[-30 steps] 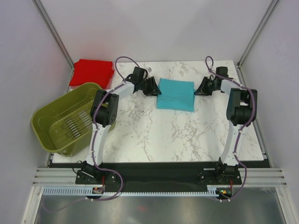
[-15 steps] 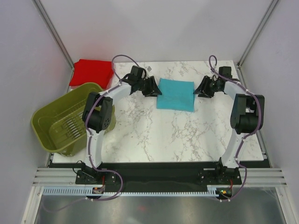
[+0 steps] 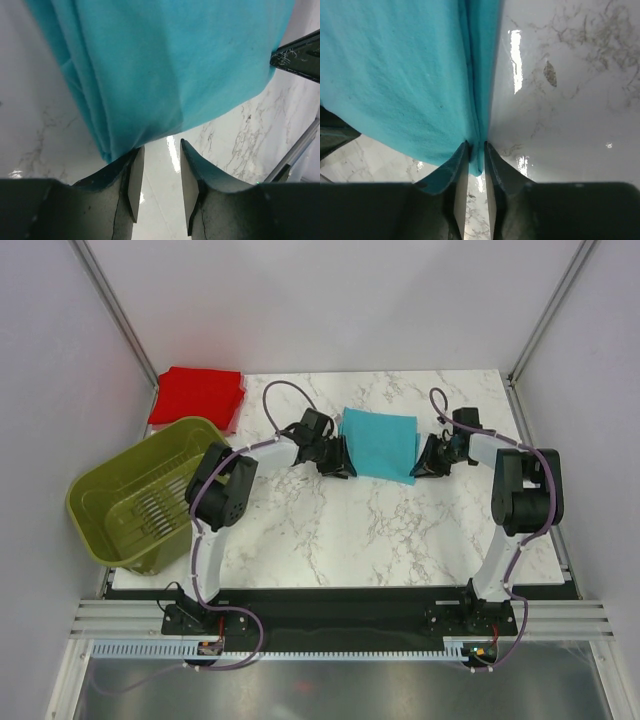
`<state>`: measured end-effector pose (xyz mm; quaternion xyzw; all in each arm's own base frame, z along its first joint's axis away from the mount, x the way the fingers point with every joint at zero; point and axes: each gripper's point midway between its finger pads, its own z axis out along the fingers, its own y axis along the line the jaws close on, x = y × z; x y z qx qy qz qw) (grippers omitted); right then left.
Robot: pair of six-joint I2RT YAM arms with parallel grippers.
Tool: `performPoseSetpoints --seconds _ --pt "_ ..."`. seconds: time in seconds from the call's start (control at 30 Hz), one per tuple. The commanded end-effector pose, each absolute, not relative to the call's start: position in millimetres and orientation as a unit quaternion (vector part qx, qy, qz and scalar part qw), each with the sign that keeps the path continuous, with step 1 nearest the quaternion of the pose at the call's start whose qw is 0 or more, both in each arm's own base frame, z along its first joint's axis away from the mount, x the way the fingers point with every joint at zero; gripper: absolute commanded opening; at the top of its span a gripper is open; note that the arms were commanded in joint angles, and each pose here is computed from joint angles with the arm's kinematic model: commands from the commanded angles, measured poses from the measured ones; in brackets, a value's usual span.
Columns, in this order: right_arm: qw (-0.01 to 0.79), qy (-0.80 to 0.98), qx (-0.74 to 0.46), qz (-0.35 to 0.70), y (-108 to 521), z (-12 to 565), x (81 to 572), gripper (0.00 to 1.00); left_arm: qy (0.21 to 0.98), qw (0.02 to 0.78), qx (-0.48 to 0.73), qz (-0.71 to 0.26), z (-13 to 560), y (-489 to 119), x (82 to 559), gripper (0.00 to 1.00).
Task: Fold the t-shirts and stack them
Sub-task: Fold the tshirt
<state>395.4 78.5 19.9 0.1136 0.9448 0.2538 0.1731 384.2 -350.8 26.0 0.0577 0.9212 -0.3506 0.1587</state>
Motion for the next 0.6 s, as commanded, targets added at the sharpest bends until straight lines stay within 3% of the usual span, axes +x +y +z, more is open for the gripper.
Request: performPoseSetpoints --seconds 0.0,0.13,0.23,0.37,0.47,0.57 --pt "0.189 0.952 0.118 0.212 64 13 395 0.22 0.937 0.185 0.033 -0.295 16 -324 390 0.43" --pt "0.205 0.951 0.12 0.2 59 23 392 0.17 0.93 0.187 0.035 -0.313 36 -324 380 0.43" --pt "0.221 0.945 0.115 0.211 62 40 393 0.19 0.918 0.202 0.041 -0.338 70 -326 374 0.46" --pt "0.249 0.937 0.111 0.22 64 64 402 0.41 0.907 0.209 0.046 -0.363 94 -327 376 0.5" --pt "0.264 0.935 0.109 0.211 60 70 416 0.52 0.905 0.213 0.05 -0.365 94 -328 384 0.52" --pt "0.278 0.933 0.104 0.203 57 72 437 0.55 0.909 0.21 0.051 -0.355 80 -328 392 0.52"
